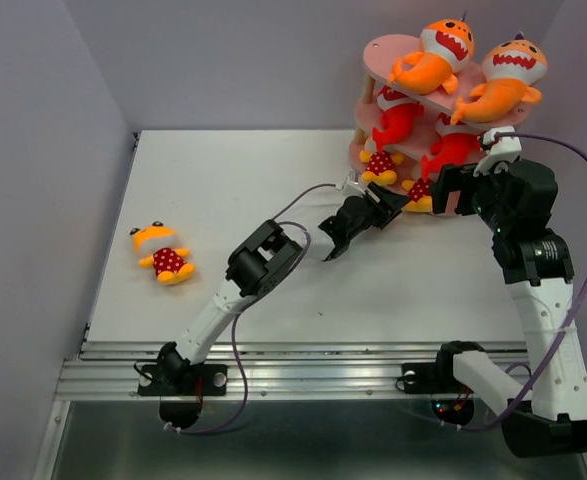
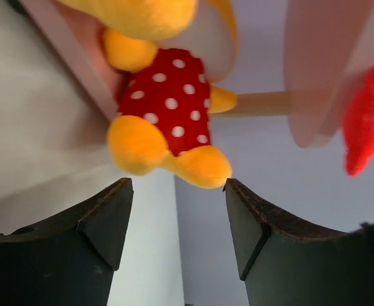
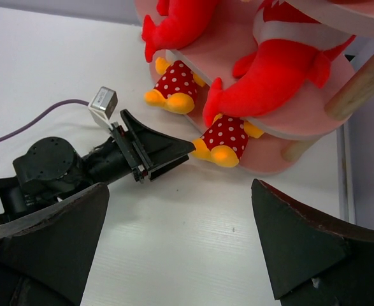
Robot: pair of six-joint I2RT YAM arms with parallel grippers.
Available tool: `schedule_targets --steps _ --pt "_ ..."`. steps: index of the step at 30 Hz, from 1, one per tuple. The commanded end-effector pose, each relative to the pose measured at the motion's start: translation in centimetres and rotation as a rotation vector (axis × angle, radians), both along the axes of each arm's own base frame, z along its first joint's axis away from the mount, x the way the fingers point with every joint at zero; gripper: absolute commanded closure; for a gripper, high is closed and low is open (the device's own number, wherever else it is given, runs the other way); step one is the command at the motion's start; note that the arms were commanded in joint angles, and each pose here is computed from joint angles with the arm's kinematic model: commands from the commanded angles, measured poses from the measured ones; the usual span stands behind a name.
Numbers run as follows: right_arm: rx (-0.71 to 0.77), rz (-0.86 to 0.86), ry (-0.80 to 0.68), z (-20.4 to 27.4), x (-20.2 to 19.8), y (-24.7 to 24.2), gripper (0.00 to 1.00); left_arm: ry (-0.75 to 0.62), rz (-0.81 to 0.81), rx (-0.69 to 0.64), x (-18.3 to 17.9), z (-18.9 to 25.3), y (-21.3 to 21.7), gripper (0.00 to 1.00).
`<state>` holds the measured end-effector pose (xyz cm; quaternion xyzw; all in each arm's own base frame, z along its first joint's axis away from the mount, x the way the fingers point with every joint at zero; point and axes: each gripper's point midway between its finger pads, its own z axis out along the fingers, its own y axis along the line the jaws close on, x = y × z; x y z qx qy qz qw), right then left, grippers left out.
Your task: Place and organize the stuffed toys onto the shelf
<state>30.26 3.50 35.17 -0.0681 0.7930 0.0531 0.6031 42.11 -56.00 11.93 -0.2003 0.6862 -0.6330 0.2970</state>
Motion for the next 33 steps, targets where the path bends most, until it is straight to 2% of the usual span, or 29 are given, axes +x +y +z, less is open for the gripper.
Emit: schedule_targets --steps 1,8,14,21,24,27,33 --pt "0.018 -0.005 -0.075 1.9 0.0 -0.1 0.02 0.033 0.023 0.036 0.8 -0.5 -0.2 0.30" --pt "0.021 -0.003 -0.071 1.7 0.1 0.0 0.01 0.045 -0.016 0.054 0.9 -1.6 -1.0 0.30" --pt "0.017 -0.006 -0.069 1.5 0.0 -0.1 0.01 0.034 -0.047 0.016 1.5 -1.2 -2.6 0.29" --pt "0.016 -0.005 -0.066 1.3 0.0 -0.1 0.01 0.066 -0.030 -0.002 2.1 -2.0 -2.4 0.30" --pt "0.016 -0.003 -0.062 1.1 0.1 -0.1 0.01 0.068 -0.015 -0.018 2.6 -1.7 -2.1 0.36" --pt "0.017 0.001 -0.055 0.8 0.0 0.0 0.01 0.071 -0.004 -0.038 3.1 -1.4 -1.9 0.48" --pt "0.019 0.007 -0.046 0.4 0.1 0.1 0.01 0.054 0.010 -0.064 4.0 -0.5 -1.5 0.57"
